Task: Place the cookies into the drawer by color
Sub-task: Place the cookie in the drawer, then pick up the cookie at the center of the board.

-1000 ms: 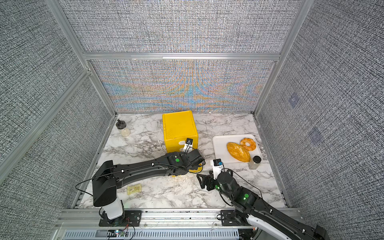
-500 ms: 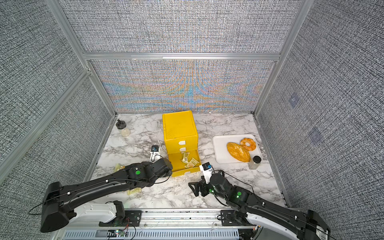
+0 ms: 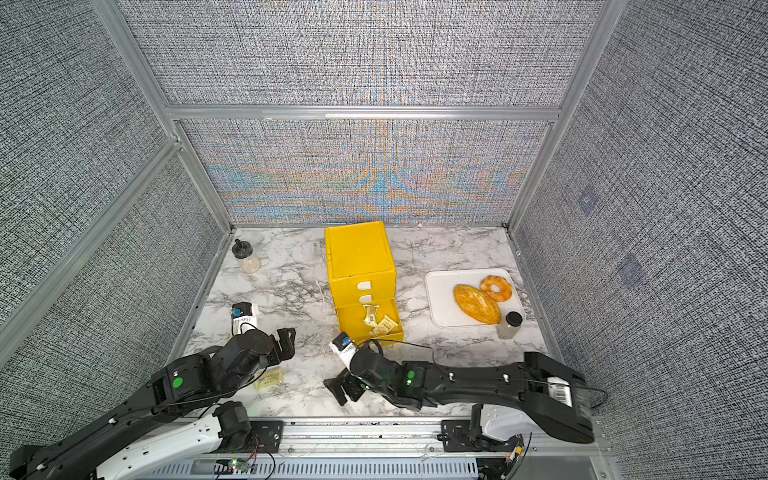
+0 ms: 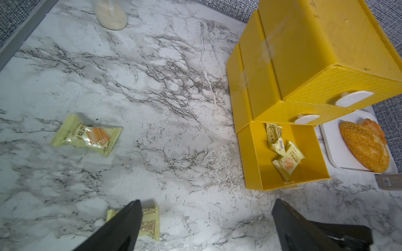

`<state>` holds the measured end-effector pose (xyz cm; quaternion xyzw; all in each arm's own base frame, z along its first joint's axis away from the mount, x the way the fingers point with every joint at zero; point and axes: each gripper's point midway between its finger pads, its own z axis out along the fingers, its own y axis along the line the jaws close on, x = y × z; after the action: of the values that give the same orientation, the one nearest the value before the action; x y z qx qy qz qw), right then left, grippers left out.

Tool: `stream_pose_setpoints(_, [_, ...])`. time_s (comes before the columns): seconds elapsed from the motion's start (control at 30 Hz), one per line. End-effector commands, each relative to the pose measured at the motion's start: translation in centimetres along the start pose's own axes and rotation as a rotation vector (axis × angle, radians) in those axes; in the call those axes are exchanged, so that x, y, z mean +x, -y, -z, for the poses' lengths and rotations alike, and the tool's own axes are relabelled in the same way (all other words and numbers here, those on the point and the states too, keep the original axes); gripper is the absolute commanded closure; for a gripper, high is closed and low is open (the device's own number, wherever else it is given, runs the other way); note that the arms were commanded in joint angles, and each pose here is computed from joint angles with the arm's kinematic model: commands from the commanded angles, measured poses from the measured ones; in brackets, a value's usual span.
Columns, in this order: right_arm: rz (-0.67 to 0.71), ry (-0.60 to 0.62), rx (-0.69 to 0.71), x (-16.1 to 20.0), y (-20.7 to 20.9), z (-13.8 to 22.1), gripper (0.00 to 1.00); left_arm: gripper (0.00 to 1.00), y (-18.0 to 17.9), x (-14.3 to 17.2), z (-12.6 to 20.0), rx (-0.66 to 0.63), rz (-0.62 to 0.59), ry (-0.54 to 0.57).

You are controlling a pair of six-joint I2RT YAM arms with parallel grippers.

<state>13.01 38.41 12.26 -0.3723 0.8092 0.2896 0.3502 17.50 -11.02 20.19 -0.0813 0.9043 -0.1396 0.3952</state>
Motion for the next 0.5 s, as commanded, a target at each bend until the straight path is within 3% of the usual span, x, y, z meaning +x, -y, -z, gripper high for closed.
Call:
stream_pose_setpoints(0.0, [0.097, 0.017, -0.057, -2.2, -2.5, -2.5, 0.01, 0.01, -0.7, -0.4, 0.6, -0.025, -0.018, 0.006])
stream_pose_setpoints(0.47, [0.354, -0.104, -0.109, -3.6, -6.5, -13.8, 0.04, 0.01, -1.5, -1.7, 2.2, 0.006, 0.030, 0.069])
